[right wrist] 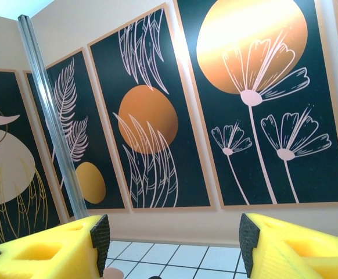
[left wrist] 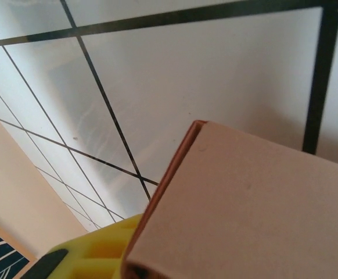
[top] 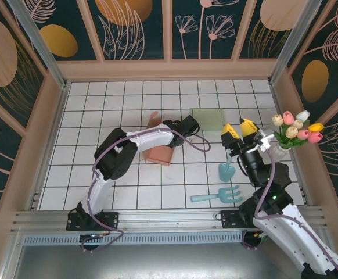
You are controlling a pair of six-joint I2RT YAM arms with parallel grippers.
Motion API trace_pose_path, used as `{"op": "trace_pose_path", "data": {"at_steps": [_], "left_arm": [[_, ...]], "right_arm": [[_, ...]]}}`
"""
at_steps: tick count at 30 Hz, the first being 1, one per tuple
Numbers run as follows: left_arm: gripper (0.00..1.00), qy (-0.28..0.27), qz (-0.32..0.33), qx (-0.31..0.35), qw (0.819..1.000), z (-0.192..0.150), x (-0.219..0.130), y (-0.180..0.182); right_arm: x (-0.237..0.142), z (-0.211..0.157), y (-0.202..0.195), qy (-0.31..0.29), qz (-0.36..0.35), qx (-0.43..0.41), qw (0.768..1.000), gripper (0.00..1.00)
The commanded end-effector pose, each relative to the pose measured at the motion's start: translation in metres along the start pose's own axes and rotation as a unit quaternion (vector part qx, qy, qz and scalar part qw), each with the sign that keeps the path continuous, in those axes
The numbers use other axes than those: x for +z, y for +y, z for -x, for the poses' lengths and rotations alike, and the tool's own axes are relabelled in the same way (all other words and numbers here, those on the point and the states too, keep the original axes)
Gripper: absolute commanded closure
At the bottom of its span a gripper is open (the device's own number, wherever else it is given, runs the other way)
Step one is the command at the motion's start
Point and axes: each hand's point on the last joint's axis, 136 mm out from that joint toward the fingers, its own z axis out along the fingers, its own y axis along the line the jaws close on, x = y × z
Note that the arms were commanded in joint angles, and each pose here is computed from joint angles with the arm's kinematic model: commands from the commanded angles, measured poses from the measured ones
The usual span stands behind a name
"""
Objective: Fold the paper box
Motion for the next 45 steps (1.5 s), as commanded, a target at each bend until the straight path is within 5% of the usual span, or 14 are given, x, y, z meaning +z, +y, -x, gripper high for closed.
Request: {"op": "trace_pose_path", "data": {"at_steps": [1,9,13,18,23,26,29,41,45], "left_arm": [[0.7,-0.004,0.032,-0.022,0.999,0.001,-0.007,0.021],[0.6,-0.036,0.083,-0.072,0.993,-0.001,-0.049,0.058],[0.6,-0.109,0.097,-0.189,0.971,0.008,-0.096,0.096],[0.47,-0.152,0.099,-0.413,0.893,-0.019,-0.148,0.132],[0.39,-0.122,0.0,-0.598,0.792,-0.062,-0.131,0.109],[0.23,-0.148,-0.048,-0.651,0.743,-0.075,-0.127,0.095],[0.23,-0.167,-0.042,-0.672,0.72,-0.086,-0.136,0.092],[0.41,-0.121,-0.082,-0.682,0.716,-0.098,-0.113,0.029],[0.72,-0.15,-0.115,-0.676,0.712,-0.087,-0.118,0.022]], "right_arm": [[0.001,-0.001,-0.004,-0.002,-0.01,0.002,1.0,0.37],[0.007,-0.008,-0.004,0.011,-0.01,-0.001,1.0,0.37],[0.01,-0.013,-0.003,0.02,-0.009,-0.004,1.0,0.37],[0.018,-0.025,0.001,0.042,0.0,-0.011,0.999,0.37],[0.024,-0.033,0.005,0.057,0.012,-0.01,0.998,0.36],[0.026,-0.035,0.008,0.064,0.02,-0.011,0.998,0.36],[0.027,-0.037,0.009,0.069,0.022,-0.012,0.997,0.36],[0.031,-0.043,0.019,0.086,0.049,-0.015,0.995,0.36],[0.034,-0.049,0.021,0.1,0.055,-0.022,0.993,0.36]]}}
